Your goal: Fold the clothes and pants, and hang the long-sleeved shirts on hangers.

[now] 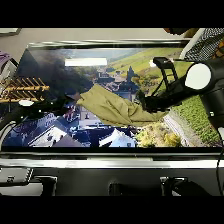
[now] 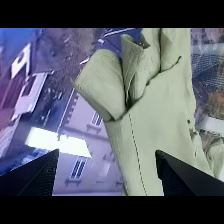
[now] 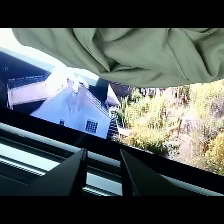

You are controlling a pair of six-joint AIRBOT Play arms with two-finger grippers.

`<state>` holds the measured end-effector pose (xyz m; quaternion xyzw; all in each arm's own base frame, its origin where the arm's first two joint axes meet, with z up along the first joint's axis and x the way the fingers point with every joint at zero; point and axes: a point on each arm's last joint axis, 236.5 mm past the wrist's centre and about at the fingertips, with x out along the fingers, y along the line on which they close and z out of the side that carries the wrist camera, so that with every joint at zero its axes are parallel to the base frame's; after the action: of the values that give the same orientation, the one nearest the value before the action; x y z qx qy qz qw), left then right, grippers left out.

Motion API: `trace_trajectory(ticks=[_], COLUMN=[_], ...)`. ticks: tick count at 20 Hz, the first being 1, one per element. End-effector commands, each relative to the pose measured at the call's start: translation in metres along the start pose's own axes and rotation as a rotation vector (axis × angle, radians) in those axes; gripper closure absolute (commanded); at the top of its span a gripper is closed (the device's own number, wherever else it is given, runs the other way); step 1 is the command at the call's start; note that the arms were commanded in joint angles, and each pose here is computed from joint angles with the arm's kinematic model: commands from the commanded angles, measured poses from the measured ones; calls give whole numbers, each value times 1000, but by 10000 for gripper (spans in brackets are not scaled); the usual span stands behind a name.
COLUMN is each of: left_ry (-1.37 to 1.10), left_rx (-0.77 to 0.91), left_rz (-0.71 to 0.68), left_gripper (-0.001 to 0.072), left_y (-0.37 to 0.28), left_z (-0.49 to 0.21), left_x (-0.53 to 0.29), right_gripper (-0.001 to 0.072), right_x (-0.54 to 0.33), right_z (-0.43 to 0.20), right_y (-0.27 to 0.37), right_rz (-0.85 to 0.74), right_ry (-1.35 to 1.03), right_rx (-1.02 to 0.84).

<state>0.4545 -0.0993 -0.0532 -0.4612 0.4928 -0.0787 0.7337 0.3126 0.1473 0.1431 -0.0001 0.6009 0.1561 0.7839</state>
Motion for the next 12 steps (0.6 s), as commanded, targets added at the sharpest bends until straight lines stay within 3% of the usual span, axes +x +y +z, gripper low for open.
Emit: trace_trajectory(ticks=[1,2,4,8,9,12], left_ry=[-1,-13,-11,2,7,18], left_rx=[-6,-14,-15,-60,-72,-76], left_rz=[-5,-2,2,25,29,31], left_gripper=[59,118,121,121,178,692], left_y=[-5,-7,-8,2,4,6], left_z=[3,6,7,2,0,-2], left_x=[33,38,47,63,66,68], right_gripper=[441,426,320,236,234,234], right_x=[0,0,0,-1,-2,-3], right_z=[5,6,10,25,27,37], right_y=[1,0,1,3,3,3], right_rz=[3,1,4,20,23,30], right_ry=[-22,-24,-44,-103,-113,-154], right_rx=[35,45,97,173,176,207])
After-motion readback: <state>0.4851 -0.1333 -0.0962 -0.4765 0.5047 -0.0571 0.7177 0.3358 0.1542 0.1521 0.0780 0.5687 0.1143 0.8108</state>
